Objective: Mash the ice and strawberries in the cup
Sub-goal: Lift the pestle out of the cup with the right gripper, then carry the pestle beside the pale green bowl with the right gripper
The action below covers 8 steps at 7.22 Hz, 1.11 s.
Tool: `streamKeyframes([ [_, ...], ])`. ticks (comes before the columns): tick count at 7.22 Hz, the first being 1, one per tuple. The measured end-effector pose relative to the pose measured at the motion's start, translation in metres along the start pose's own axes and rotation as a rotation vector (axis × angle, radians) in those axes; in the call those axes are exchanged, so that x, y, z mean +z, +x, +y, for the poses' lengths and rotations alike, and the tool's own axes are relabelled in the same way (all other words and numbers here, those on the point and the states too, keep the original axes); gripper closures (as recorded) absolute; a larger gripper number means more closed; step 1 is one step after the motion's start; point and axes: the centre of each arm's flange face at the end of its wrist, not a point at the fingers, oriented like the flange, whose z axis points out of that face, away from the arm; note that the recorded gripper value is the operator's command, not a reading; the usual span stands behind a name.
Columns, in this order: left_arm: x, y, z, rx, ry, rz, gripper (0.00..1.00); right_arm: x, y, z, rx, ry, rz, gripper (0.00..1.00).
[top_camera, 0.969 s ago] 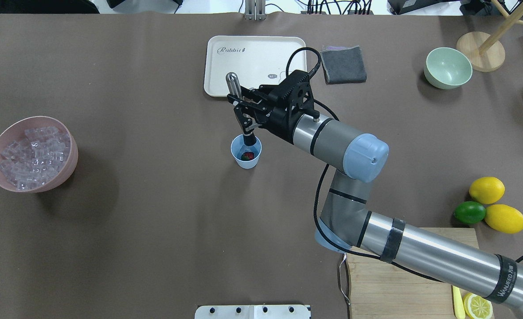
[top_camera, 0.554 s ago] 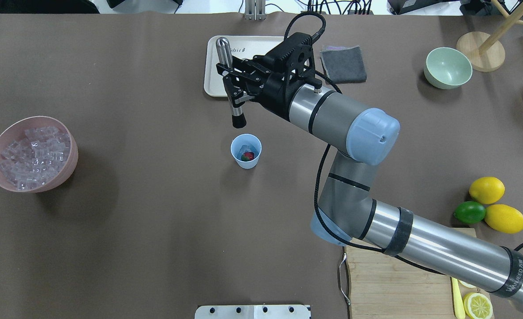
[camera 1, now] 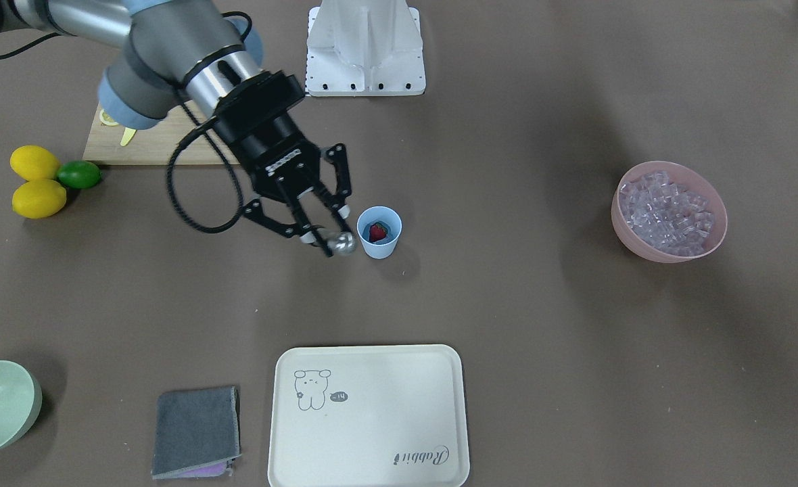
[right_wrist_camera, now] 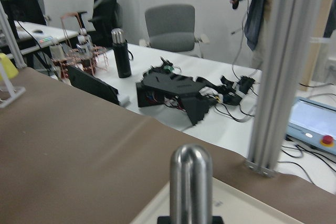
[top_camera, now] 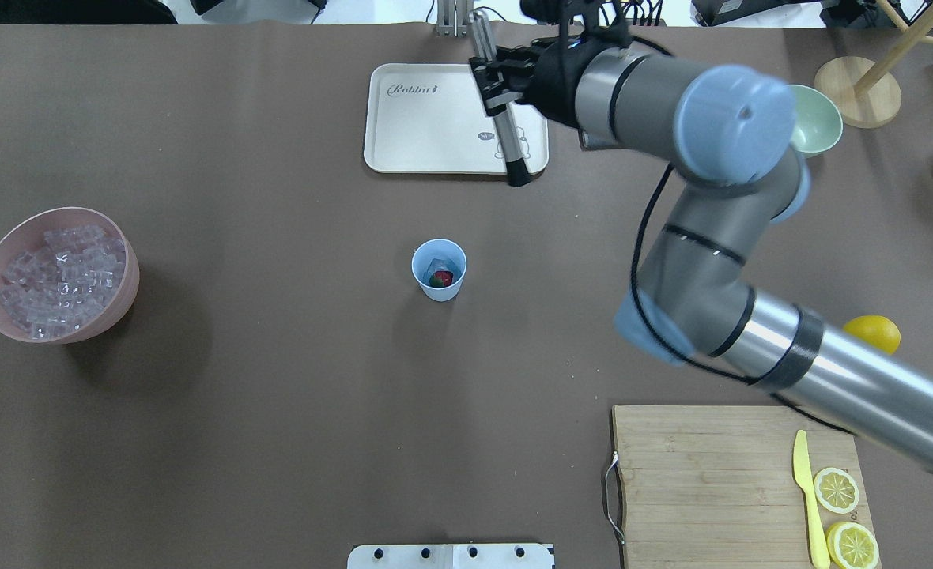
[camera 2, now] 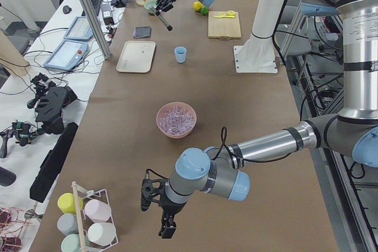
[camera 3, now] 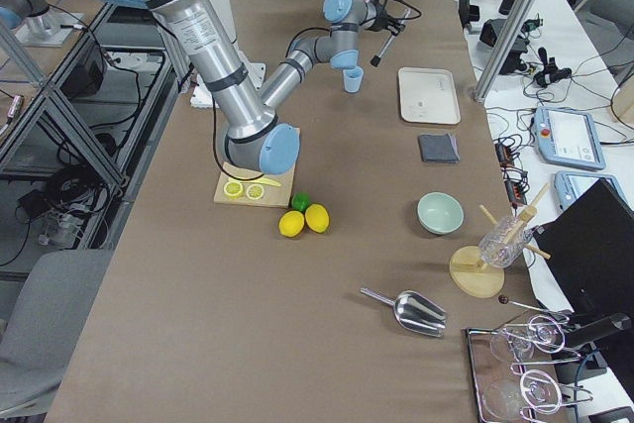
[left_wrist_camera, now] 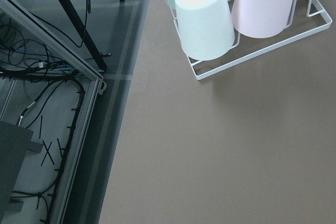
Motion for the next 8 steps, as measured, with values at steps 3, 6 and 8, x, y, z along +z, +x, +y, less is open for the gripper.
streamKeyframes([
  [3,-0.001,0.008,-0.005,0.042,0.047,0.011,0.02,-0.049,0.181,-0.007,0.216,-0.428,0.172,1.0],
  [6,0.007,0.025,-0.01,0.102,0.078,0.026,0.02,-0.062,0.261,0.054,0.487,-0.78,0.362,1.0],
  [8,0.007,0.035,-0.02,0.126,0.096,0.034,0.02,-0.037,0.292,0.122,0.558,-0.948,0.446,1.0],
])
